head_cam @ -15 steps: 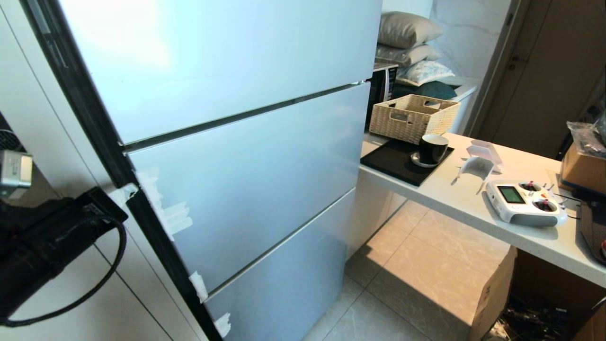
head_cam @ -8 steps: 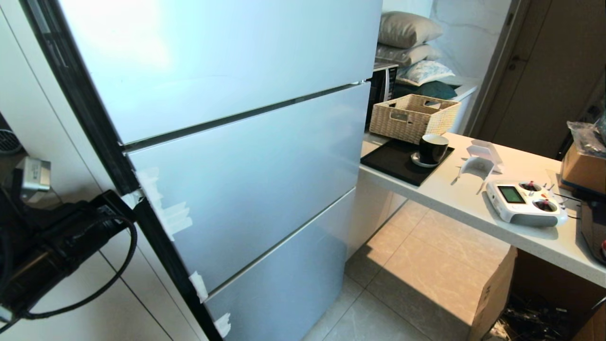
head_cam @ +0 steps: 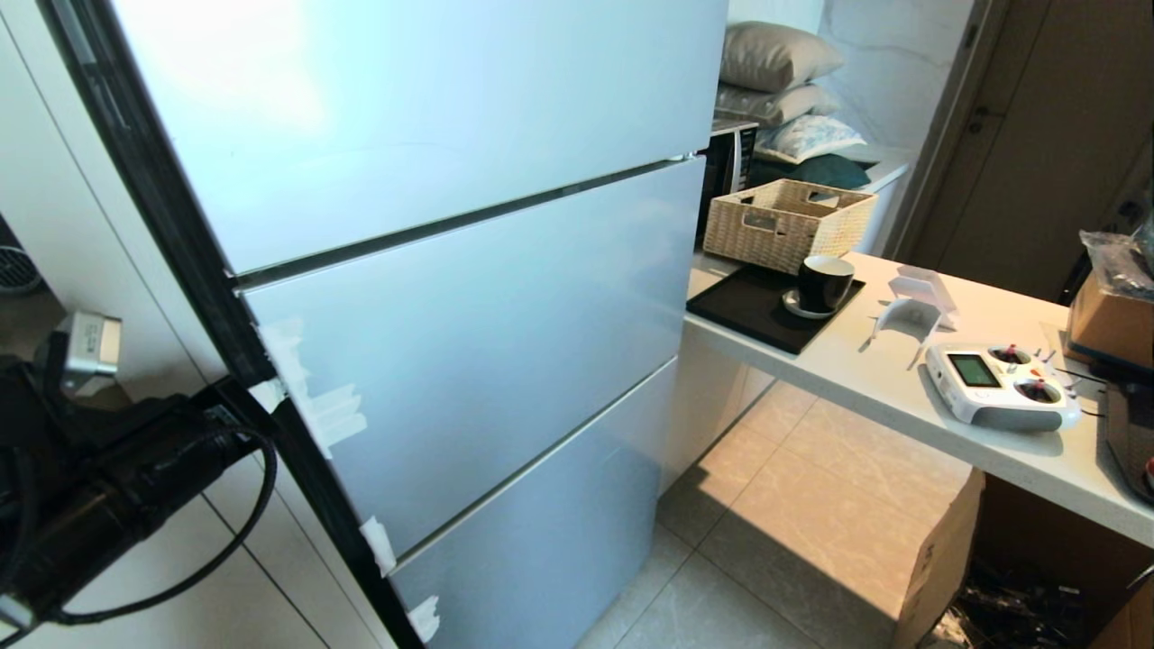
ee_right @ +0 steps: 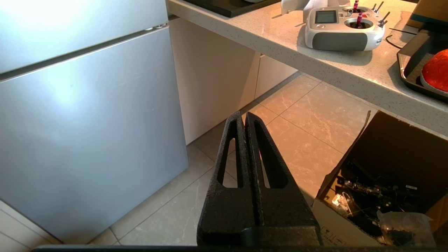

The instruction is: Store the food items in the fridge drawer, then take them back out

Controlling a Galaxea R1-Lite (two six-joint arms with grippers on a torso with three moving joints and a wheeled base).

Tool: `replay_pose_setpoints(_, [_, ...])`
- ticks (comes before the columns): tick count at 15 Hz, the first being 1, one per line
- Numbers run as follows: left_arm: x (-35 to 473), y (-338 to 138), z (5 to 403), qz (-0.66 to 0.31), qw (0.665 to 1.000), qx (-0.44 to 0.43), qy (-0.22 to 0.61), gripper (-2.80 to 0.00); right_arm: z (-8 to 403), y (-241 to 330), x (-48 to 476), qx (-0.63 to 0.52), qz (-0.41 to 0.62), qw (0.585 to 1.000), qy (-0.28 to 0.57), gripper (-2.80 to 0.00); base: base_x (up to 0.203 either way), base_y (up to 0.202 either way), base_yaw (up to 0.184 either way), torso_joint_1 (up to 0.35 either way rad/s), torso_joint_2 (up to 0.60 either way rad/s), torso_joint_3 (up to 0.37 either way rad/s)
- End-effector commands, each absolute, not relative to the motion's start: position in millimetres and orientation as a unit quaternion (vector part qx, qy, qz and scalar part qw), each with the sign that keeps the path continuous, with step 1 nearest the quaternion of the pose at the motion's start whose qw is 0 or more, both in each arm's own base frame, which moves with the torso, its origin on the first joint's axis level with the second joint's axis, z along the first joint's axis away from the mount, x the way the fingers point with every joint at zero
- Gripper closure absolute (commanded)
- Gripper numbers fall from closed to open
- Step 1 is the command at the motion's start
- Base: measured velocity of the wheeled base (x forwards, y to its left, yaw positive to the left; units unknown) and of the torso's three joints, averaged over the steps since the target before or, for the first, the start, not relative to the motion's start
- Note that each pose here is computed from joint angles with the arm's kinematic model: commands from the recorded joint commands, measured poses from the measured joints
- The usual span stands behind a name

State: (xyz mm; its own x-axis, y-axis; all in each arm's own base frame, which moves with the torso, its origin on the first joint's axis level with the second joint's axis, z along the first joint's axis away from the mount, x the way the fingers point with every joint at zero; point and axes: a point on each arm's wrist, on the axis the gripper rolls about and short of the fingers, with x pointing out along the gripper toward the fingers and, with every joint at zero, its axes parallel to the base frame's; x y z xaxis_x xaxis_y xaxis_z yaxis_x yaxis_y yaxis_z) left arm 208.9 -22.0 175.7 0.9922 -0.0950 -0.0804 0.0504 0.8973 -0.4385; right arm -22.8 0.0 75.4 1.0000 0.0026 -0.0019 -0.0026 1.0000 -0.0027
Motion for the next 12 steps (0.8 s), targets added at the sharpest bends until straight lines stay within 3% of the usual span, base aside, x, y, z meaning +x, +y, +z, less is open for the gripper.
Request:
replay_pose_setpoints(1, [204.5,-28.5,175.1,-0.054,0.972,-0.223,0.053,0.00,75.4,0.0,-22.7,-0.002,0.002,1.000,0.002,0.00,0.000,0.000,0.000,0.000,0.00,0.000])
replay_pose_setpoints(12, [186.5,-52.6,165.4,-0.117,0.965,-0.218,0.083,0.00,75.3,0.0,-22.8,-0.002,0.002,1.000,0.001,0.00,0.000,0.000,0.000,0.000,0.00,0.000])
